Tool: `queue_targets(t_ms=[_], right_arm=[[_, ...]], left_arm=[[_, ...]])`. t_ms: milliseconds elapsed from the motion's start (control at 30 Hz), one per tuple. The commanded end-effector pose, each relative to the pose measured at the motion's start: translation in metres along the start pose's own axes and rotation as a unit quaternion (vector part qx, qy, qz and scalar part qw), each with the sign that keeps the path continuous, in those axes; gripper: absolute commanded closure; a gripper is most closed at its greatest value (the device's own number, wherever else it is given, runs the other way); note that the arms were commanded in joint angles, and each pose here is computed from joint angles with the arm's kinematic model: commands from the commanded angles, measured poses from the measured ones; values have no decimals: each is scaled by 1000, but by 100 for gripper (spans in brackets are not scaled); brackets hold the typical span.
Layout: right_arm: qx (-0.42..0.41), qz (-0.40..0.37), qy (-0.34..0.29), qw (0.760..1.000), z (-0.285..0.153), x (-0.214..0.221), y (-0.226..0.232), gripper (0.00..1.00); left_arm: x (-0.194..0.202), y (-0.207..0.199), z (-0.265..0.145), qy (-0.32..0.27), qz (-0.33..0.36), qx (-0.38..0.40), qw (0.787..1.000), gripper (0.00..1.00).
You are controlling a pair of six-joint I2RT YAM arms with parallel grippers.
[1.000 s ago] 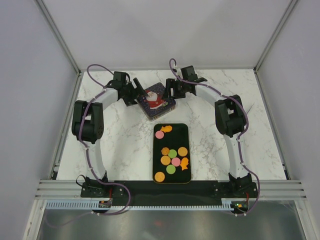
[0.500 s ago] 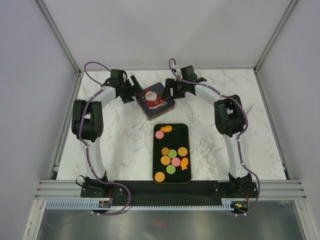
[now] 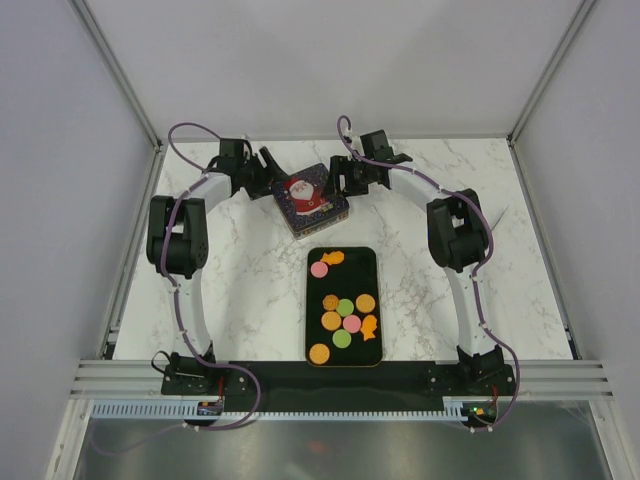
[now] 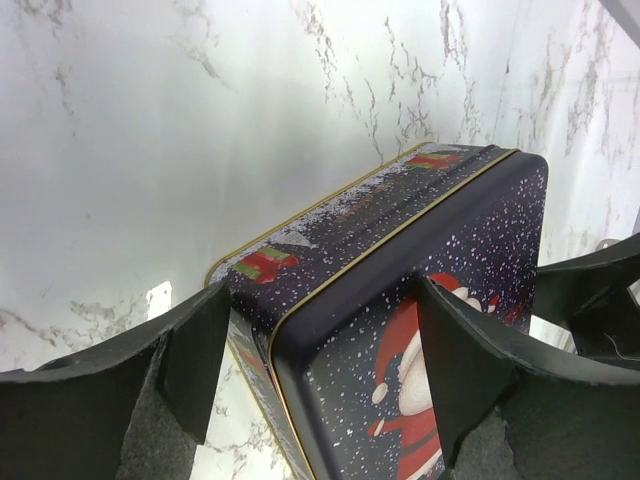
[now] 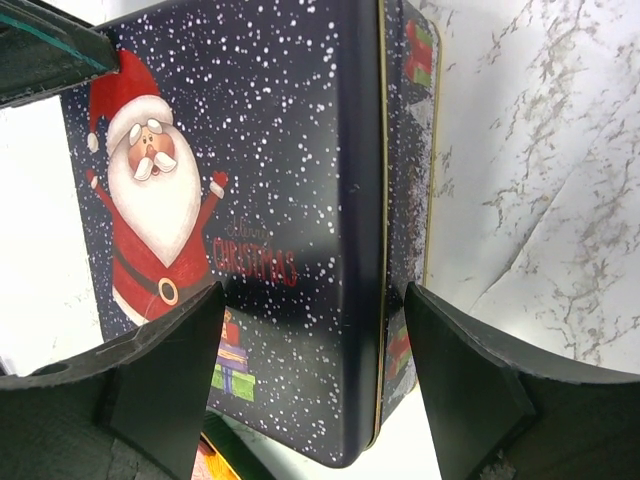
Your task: Pack the cookies
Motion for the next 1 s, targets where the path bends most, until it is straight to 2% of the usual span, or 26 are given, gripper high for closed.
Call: queue_targets(t_ms=[0,200,333,467,567,600,967], right_arm=[[3,3,24,1000,13,12,-7,20],[-4,10,30,1000,15,14,-6,20],[-10,13,33,999,16,16,-4,20],[-24,18,43,999,15,21,1,20],[-32,13,49,998,12,32,7,20],[-31,16,62,997,13,46,6,20],[-92,19,45,995,-6,88,53,20]], left_arm=[[37,25,17,32,-16,-40,999,23],[63,35,21,48,-26,-80,995,33],[73,38,22,58,-26,-94,994,34],[74,36,23,69,-23,-101,992,25],[70,33,23,73,-14,-102,992,22],[67,30,23,71,-10,-99,993,21],[65,20,25,93,21,-100,990,17]])
Point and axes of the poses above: each gripper's point midway between its finger pads, its own z axis out along the fingers, its own y axis along the line the jaws close on, x = y × z, the point moved 4 cm from there along -z, back along the fingers, and after that the axes turned 6 degrees about z, right-handed, at the moved point
